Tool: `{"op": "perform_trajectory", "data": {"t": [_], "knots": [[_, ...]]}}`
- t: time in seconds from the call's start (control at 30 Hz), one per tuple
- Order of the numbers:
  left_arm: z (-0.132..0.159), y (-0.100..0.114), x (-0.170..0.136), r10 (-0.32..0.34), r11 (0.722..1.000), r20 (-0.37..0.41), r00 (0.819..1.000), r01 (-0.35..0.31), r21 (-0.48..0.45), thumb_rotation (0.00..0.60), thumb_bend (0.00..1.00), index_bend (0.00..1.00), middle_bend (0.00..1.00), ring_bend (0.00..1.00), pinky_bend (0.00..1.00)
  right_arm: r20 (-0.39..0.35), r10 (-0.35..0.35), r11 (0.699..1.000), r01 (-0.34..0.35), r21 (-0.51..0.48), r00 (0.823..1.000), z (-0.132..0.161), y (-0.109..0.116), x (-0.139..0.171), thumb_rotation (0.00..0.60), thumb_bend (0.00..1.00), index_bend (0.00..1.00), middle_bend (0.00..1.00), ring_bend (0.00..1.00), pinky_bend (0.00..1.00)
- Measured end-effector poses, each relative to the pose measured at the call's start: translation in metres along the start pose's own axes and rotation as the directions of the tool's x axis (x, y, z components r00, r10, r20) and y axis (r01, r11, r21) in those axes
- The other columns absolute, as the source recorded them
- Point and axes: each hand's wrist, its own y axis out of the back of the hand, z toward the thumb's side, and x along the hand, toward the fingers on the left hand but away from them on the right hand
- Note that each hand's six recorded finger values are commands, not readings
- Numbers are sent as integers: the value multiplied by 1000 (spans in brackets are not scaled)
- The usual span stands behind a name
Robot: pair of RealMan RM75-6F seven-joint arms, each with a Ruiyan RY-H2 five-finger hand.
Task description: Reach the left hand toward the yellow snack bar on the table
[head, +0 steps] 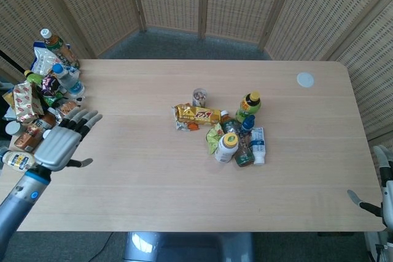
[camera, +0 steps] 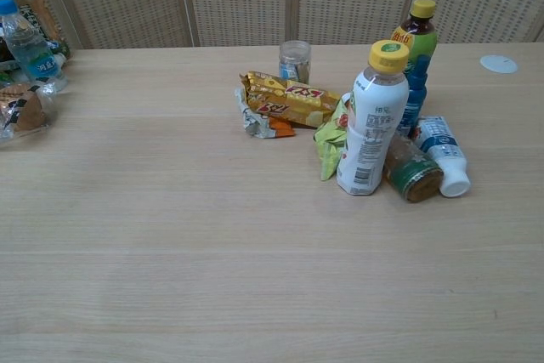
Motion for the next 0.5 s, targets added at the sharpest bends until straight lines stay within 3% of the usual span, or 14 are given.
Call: {"op": "perform_trajectory", "data": {"t": [0.23, 0.5], "knots": [[32, -11, 73, -28, 995, 47, 999, 23, 93, 600, 0, 59, 0, 0, 0, 4, -1, 1000, 1, -12, 1000, -2, 2, -1, 600, 0, 0, 0, 0, 0], [79, -36, 138, -65, 994, 56, 996, 60, 89, 600, 0, 58, 0, 0, 0, 26, 3, 1000, -3, -26, 1000, -10, 3, -5, 600, 0, 0, 0, 0, 0]]}}
